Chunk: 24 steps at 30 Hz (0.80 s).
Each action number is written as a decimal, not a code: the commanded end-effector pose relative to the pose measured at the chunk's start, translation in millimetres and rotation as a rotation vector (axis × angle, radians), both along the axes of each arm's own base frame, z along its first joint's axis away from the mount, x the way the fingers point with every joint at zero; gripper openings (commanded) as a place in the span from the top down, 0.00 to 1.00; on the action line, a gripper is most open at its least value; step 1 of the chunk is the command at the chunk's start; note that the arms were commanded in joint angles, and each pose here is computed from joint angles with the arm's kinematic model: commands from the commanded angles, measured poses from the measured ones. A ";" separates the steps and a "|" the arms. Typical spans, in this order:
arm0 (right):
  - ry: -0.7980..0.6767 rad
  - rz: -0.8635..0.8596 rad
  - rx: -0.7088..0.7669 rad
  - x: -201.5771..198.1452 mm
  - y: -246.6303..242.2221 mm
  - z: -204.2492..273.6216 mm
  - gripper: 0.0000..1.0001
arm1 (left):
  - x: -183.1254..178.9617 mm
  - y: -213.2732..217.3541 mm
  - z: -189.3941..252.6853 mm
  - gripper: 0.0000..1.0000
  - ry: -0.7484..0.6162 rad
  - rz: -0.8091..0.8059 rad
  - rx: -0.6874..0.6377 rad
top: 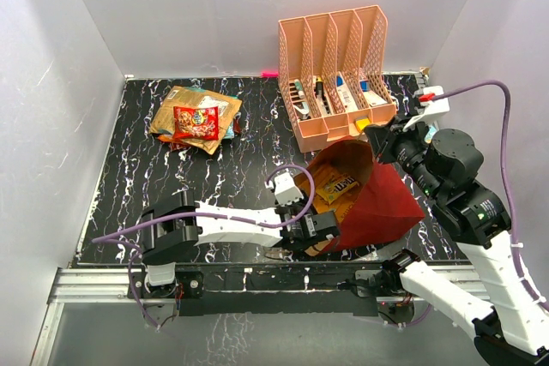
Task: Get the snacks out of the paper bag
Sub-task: Take out the snack from the paper bag.
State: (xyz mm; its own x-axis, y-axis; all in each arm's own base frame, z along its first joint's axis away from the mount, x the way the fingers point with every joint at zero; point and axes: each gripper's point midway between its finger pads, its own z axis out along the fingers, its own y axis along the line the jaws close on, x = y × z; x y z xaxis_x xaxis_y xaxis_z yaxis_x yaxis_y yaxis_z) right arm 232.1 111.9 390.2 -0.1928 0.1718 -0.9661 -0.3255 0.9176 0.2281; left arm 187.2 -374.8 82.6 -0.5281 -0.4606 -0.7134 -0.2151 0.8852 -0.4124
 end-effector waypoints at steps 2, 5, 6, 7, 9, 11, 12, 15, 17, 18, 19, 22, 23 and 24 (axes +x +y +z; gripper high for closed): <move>-0.143 0.003 0.104 -9.2 -3.2 53.6 0.93 | 24.9 -8.4 13.3 0.66 -0.126 0.013 -0.038; -0.136 0.004 0.110 -10.3 -3.1 51.8 0.93 | 31.4 -10.6 10.2 0.65 -0.136 0.007 -0.056; -0.134 0.004 0.112 -10.4 -3.0 51.2 0.93 | 34.1 -11.7 11.6 0.63 -0.149 0.004 -0.057; -0.132 0.003 0.109 -10.3 -3.3 49.9 0.93 | 36.4 -10.9 11.4 0.61 -0.154 0.009 -0.055; -0.133 -0.001 0.109 -10.2 -4.0 50.5 0.93 | 40.9 -9.0 9.8 0.57 -0.150 0.027 -0.055; -0.131 0.003 0.108 -10.6 -3.4 51.4 0.93 | 44.2 -6.8 3.5 0.54 -0.146 0.041 -0.042; -0.130 0.004 0.108 -11.0 -3.4 51.2 0.93 | 45.5 -6.5 -1.2 0.54 -0.136 0.042 -0.043; -0.131 0.003 0.108 -11.8 -3.9 50.5 0.93 | 52.3 -8.1 -9.8 0.55 -0.136 0.026 -0.058; -0.133 0.000 0.109 -12.1 -4.6 51.7 0.93 | 58.3 -19.7 -3.3 0.57 -0.182 -0.011 -0.109; -0.133 0.000 0.109 -12.2 -4.9 51.9 0.93 | 60.6 -22.5 -0.8 0.57 -0.206 -0.029 -0.119; -0.132 0.001 0.109 -12.4 -4.7 52.1 0.93 | 63.7 -25.6 1.7 0.58 -0.235 -0.046 -0.127; -0.121 0.001 0.103 -13.6 -5.2 49.8 0.93 | 73.3 -38.3 10.4 0.58 -0.314 -0.110 -0.147; -0.119 -0.002 0.101 -14.0 -6.2 49.2 0.93 | 75.4 -43.3 15.3 0.59 -0.347 -0.142 -0.155; -0.118 -0.005 0.099 -14.7 -7.1 49.1 0.93 | 77.2 -48.7 21.5 0.60 -0.383 -0.172 -0.174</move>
